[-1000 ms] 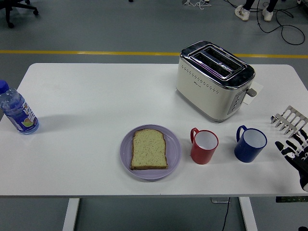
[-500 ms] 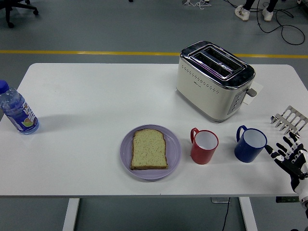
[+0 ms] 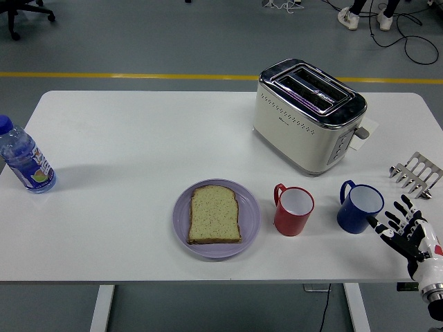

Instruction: Pick up the cup,pour liquid into bread,place the cup on the desk

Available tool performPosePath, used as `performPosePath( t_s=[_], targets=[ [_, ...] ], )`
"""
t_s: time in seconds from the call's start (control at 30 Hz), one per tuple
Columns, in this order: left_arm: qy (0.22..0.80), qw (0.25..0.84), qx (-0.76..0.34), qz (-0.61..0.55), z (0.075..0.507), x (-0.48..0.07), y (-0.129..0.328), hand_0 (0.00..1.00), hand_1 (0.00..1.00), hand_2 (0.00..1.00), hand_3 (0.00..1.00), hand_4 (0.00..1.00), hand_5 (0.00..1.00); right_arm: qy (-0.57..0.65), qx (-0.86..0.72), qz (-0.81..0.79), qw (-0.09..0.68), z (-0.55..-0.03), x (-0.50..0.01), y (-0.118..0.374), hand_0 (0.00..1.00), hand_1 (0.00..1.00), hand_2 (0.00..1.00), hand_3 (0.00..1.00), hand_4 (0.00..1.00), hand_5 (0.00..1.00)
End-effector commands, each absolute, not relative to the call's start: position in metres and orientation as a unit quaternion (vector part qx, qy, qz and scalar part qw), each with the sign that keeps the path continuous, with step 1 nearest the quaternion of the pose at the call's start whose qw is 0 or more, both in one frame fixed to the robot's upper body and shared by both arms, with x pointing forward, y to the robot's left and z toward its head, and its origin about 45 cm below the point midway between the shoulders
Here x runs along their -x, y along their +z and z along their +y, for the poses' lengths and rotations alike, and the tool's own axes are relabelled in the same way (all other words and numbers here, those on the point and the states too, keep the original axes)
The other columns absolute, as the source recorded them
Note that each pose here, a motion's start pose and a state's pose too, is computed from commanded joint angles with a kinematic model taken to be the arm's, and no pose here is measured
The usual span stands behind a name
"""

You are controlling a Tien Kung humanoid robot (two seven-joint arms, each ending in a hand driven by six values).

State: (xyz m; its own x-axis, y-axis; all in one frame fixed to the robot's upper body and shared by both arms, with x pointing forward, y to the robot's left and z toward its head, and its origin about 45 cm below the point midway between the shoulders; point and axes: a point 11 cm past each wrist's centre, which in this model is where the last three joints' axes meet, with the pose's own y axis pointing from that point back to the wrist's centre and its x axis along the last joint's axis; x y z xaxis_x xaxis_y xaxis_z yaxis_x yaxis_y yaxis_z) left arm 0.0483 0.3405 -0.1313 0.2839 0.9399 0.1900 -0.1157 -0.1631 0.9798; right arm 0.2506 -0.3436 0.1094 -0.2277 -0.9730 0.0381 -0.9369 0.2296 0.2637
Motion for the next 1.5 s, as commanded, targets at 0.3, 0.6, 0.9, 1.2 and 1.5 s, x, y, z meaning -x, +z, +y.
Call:
performPosePath(
  t_s=[0.3,0.6,0.9,1.2,1.5],
  targets=[
    [0.484,0.542,-0.59,0.351,0.341,-0.046,-0.131,0.642,0.651,0.665,0.565,0.327,0.846,-0.094,-0.612,-0.778,0.104,-0.34,-0.251,0.104,0.926,0.845,0.955,0.998,0.997,0.203],
    [0.486,0.543,-0.588,0.351,0.341,-0.048,-0.131,0.642,0.65,0.665,0.565,0.329,0.845,-0.092,-0.621,-0.772,0.103,-0.33,-0.258,0.103,0.926,0.845,0.953,0.998,0.995,0.201],
    [0.487,0.54,-0.588,0.353,0.342,-0.046,-0.131,0.642,0.651,0.662,0.561,0.328,0.837,-0.087,-0.625,-0.768,0.107,-0.323,-0.265,0.101,0.931,0.849,0.957,0.998,0.985,0.174],
    [0.49,0.541,-0.586,0.353,0.341,-0.049,-0.131,0.641,0.65,0.661,0.561,0.33,0.836,-0.073,-0.611,-0.779,0.119,-0.325,-0.273,0.1,0.931,0.846,0.957,0.998,0.975,0.147],
    [0.492,0.54,-0.585,0.353,0.343,-0.05,-0.131,0.639,0.649,0.661,0.559,0.331,0.836,-0.063,-0.603,-0.787,0.116,-0.32,-0.283,0.099,0.94,0.855,0.97,0.998,0.971,0.124]
  ],
)
